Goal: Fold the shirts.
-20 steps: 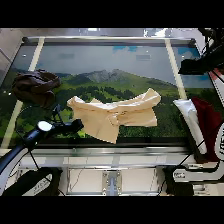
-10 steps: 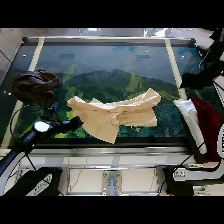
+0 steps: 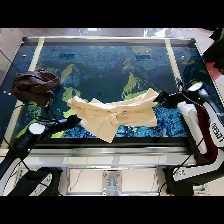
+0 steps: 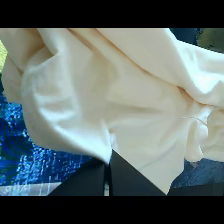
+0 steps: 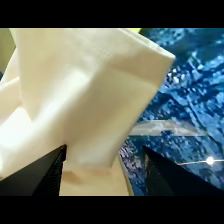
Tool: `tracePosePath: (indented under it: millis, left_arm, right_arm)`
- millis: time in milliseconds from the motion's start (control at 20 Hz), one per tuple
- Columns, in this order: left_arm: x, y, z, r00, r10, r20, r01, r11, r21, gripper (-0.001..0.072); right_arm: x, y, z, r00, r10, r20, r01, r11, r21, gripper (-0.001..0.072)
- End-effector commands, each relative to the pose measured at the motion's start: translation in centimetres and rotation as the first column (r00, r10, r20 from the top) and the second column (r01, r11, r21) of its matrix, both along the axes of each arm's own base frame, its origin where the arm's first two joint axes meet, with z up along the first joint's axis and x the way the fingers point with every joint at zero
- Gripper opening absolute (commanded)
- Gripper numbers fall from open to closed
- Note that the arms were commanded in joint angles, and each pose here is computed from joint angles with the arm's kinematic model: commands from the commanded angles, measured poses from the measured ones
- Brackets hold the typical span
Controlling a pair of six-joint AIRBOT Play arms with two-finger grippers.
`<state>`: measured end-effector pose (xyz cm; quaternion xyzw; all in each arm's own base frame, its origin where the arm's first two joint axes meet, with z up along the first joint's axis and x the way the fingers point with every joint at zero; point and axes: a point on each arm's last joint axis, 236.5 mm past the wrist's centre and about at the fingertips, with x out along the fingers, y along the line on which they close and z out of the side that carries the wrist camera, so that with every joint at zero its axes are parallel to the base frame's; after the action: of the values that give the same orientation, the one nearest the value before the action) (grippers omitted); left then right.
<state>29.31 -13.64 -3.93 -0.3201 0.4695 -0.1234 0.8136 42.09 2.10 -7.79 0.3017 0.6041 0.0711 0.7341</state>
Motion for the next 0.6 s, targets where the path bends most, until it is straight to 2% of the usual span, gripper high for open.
tracePosePath:
  millis: [0,100,150,200,250,400,550]
  left_arm:
    - [0.1,0.1,0.2,1.000,0.002,0.008,-0.002,1.000,0.002,0.0015]
    - [0.1,0.1,0.2,1.000,0.002,0.008,-0.002,1.000,0.002,0.0015]
    - [0.3,0.2,0.2,1.000,0.009,0.014,-0.009,1.000,0.004,0.0015]
    - [0.6,0.4,0.4,1.000,0.018,0.022,-0.018,1.000,0.006,0.0015]
    - [1.0,0.8,0.9,0.999,0.032,0.035,-0.032,0.999,0.004,0.0015]
    - [3.2,2.9,6.3,0.988,0.078,0.134,-0.075,0.997,-0.028,0.0015]
    - [3.2,5.9,14.8,0.961,0.090,0.260,-0.081,0.996,-0.048,0.0014]
  right_arm:
    - [1.7,1.2,-2.6,0.999,-0.037,0.035,0.037,0.999,0.011,0.0545]
    - [2.9,1.3,-1.9,0.996,-0.034,0.087,0.034,0.999,0.007,0.0539]
    - [3.4,1.3,-1.4,0.994,-0.035,0.104,0.034,0.999,0.012,0.0445]
    - [3.7,1.4,-0.7,0.993,-0.025,0.113,0.023,1.000,0.018,0.0162]
    - [3.7,1.8,0.1,0.993,0.010,0.121,-0.013,1.000,0.027,0.0026]
    - [3.7,3.0,5.6,0.965,0.173,0.198,-0.180,0.983,0.019,0.0015]
    - [2.4,2.6,14.7,0.902,0.305,0.306,-0.284,0.952,-0.113,0.0014]
